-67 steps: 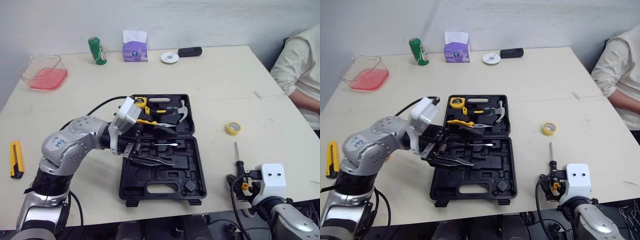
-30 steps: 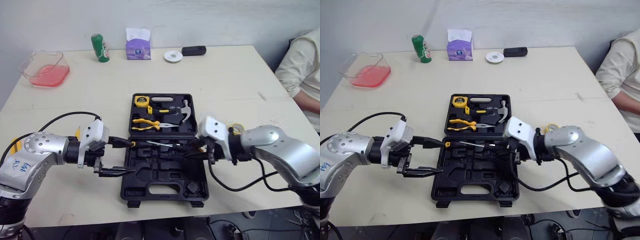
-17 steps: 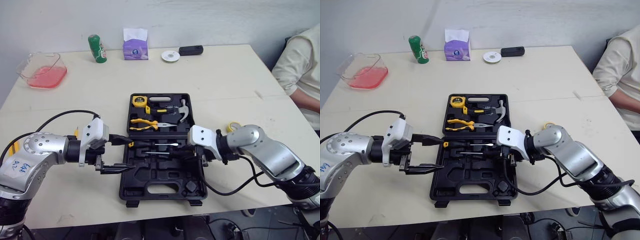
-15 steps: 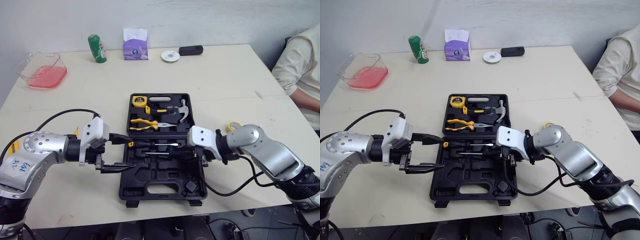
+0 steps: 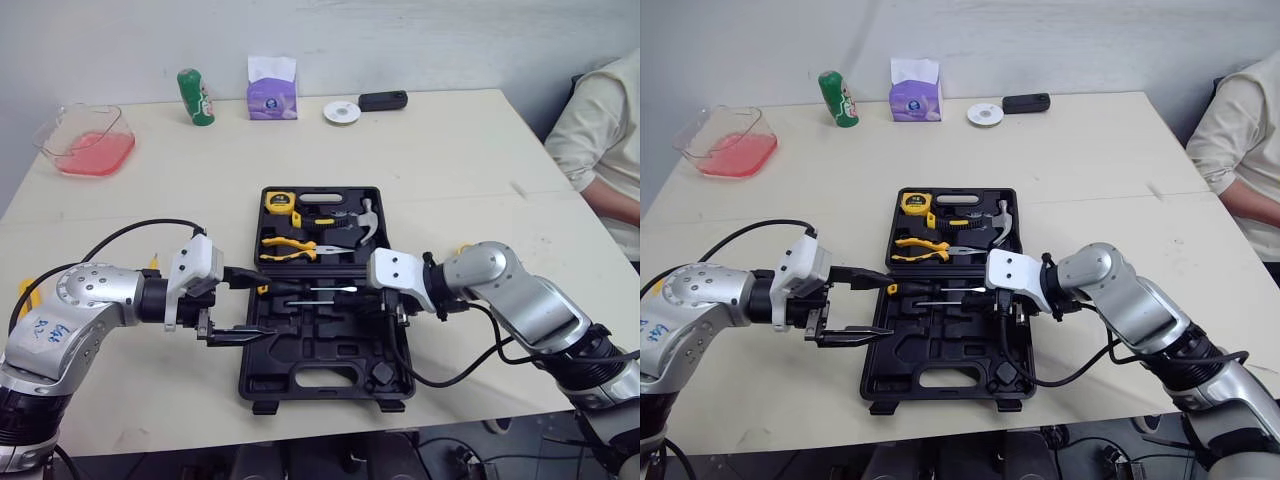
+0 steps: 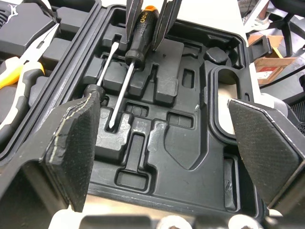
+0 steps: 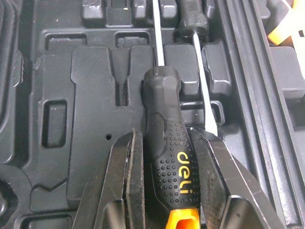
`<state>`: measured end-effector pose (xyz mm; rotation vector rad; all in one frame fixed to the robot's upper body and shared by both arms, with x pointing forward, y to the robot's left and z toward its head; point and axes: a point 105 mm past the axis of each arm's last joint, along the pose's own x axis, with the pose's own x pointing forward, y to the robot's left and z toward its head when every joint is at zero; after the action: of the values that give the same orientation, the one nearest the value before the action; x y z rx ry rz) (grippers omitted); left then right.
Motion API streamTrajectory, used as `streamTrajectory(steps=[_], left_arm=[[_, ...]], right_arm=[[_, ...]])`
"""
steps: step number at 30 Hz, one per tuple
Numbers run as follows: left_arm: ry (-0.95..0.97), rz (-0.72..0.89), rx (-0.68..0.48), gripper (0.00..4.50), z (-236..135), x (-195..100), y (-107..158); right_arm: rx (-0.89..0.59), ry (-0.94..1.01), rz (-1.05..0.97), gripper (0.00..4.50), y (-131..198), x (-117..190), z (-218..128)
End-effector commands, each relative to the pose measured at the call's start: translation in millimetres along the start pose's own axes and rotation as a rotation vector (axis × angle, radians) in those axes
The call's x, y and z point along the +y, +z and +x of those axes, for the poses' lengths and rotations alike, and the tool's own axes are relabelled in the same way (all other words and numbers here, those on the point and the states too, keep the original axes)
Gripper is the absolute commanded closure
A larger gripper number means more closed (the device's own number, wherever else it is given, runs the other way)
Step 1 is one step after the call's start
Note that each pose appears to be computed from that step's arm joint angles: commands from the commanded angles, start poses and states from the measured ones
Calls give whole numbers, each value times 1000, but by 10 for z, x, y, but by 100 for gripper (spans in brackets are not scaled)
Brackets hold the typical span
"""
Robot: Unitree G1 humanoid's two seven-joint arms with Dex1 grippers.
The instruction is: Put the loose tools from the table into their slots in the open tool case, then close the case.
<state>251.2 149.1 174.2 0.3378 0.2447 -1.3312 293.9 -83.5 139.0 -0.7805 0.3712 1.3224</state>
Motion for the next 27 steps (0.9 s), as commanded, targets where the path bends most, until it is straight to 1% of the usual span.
streamTrajectory(steps=[1,3,4,6,8,9,12,14,15,16,18,19,20,22,23,27], left_arm=[[-3,51,-13,0,16,-9,92],[-1,52,-16,0,22,-8,97],[0,52,-17,0,22,-9,96],[1,51,-17,0,20,-10,96],[2,50,-18,0,17,-12,96],[1,49,-18,0,15,-14,95],[-2,46,-23,0,15,-10,97],[-3,45,-26,0,19,-7,95],[-5,46,-28,0,24,-8,95],[-11,44,-34,0,36,-15,98],[-22,35,-51,0,68,-29,109],[-25,34,-55,0,87,-35,112],[-26,36,-54,0,104,-40,114],[-28,41,-53,0,117,-42,122],[-28,41,-53,0,117,-40,125],[-27,45,-52,0,114,-20,141]], right_arm=[[-9,0,-43,347,75,10,-38],[-25,-1,-29,245,113,5,-65],[-45,1,-26,212,160,8,-85],[-85,-20,-8,118,248,-22,-118],[-112,-48,16,10,305,-61,-139],[-118,-53,15,4,319,-64,-152],[-247,-7,12,4,462,37,-160],[-326,-26,-7,4,518,30,-123],[-348,-80,-30,4,492,-40,-82],[-368,-91,-19,4,418,-67,-40],[-427,-89,-6,4,350,-70,0],[-481,-81,24,4,372,-64,-2],[-535,-69,82,27,383,-62,-5],[-574,-31,136,85,345,-18,12],[-573,-19,138,130,326,0,21],[-537,-15,147,338,232,8,82]])
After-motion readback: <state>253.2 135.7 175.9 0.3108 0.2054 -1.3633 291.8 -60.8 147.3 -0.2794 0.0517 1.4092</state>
